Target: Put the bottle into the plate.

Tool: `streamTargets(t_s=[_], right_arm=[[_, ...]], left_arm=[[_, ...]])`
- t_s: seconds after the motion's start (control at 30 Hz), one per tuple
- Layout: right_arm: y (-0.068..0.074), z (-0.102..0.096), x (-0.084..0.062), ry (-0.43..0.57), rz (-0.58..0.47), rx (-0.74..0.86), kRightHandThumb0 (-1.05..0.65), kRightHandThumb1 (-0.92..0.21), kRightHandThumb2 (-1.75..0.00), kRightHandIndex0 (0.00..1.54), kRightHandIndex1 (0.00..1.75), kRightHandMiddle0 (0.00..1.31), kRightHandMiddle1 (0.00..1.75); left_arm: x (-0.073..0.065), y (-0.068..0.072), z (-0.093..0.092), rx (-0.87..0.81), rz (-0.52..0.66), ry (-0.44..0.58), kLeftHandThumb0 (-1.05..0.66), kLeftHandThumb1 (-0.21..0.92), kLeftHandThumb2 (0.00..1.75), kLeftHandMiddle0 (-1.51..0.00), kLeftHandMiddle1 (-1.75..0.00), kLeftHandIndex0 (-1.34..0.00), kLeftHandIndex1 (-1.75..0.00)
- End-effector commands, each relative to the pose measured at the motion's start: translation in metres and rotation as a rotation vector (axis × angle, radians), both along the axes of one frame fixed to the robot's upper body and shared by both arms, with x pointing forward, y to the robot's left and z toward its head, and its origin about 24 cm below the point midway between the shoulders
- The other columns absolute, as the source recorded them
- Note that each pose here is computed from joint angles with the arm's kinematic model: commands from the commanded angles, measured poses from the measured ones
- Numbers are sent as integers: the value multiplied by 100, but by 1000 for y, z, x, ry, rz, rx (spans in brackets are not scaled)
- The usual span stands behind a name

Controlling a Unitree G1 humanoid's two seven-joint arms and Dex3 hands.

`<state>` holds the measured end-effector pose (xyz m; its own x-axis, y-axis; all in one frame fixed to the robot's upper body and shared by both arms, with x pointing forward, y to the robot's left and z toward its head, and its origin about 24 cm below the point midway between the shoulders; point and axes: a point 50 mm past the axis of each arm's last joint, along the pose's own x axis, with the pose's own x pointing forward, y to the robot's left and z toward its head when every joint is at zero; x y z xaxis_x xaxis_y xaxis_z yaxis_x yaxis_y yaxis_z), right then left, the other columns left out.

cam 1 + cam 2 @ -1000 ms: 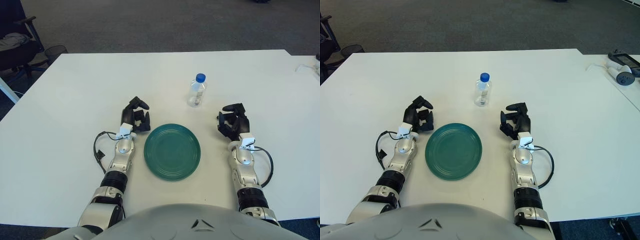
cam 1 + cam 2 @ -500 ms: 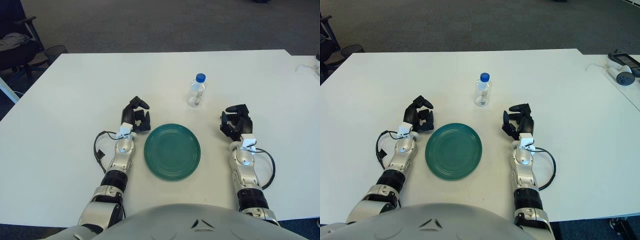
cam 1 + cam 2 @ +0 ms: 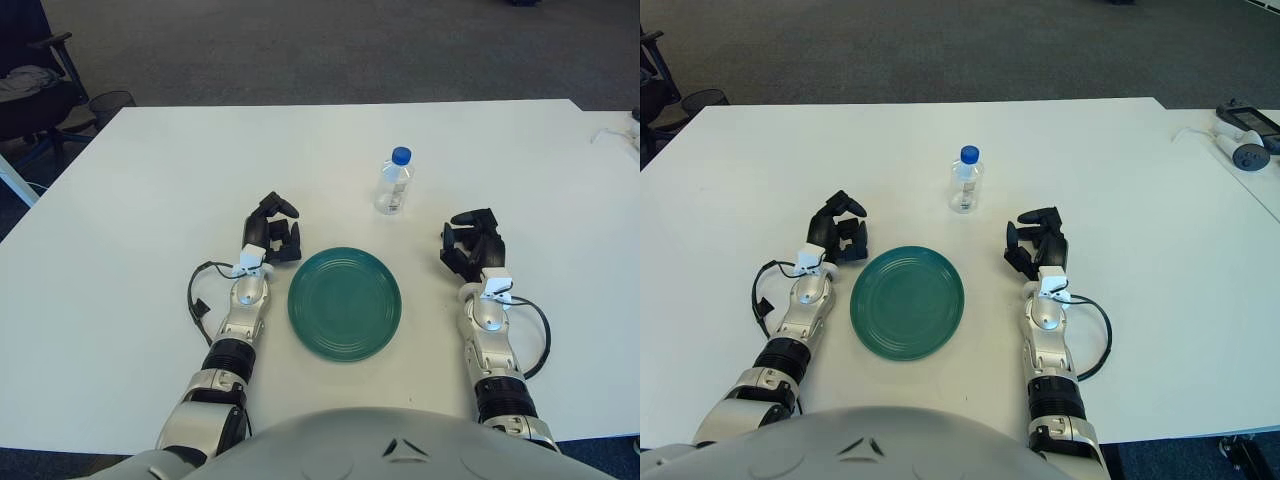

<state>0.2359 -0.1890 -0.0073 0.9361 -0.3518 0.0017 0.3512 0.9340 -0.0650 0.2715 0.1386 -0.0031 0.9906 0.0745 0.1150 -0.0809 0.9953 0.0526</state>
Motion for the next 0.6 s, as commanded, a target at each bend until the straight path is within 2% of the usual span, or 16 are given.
streamTargets(t_s=[0.0,0.23,0.27,0.3,0.33,0.37,0.4,0.47,0.57], right_arm=[[-2,-31,-22,164,-26,19,-1,-68,-79,36,148,33,175],[-3,-31,-23,164,-27,19,-1,-68,-79,36,148,33,175],[16,-28,-16,158,148,-101,-1,-68,-79,36,148,33,175],[31,-27,-13,154,280,-192,-21,-65,-77,29,119,27,140],[41,-27,-12,150,368,-254,-51,-62,-72,19,76,17,89],[50,-30,-13,150,438,-309,-70,-60,-68,12,48,11,57],[54,-32,-13,144,456,-337,-77,-62,-61,9,39,9,46],[59,-34,-13,122,474,-376,-94,-73,-33,4,16,3,19],[59,-30,-12,77,462,-390,-101,-79,-18,1,5,1,6]], left_arm=[[-14,6,-20,16,27,84,-52,19,147,-130,-175,-71,-175],[-15,6,-21,16,22,89,-51,20,146,-130,-175,-70,-175],[-15,6,-21,17,22,88,-51,20,146,-130,-175,-70,-175],[-15,6,-21,17,21,87,-51,20,146,-130,-175,-70,-175],[-15,6,-21,17,21,86,-51,20,146,-130,-175,-70,-175],[-15,7,-21,17,20,86,-51,20,146,-129,-175,-70,-175],[-15,6,-21,15,18,87,-51,20,146,-129,-175,-70,-175],[-16,7,-21,13,16,88,-51,20,145,-129,-175,-70,-175],[-16,7,-22,10,15,92,-51,21,144,-128,-175,-69,-175]])
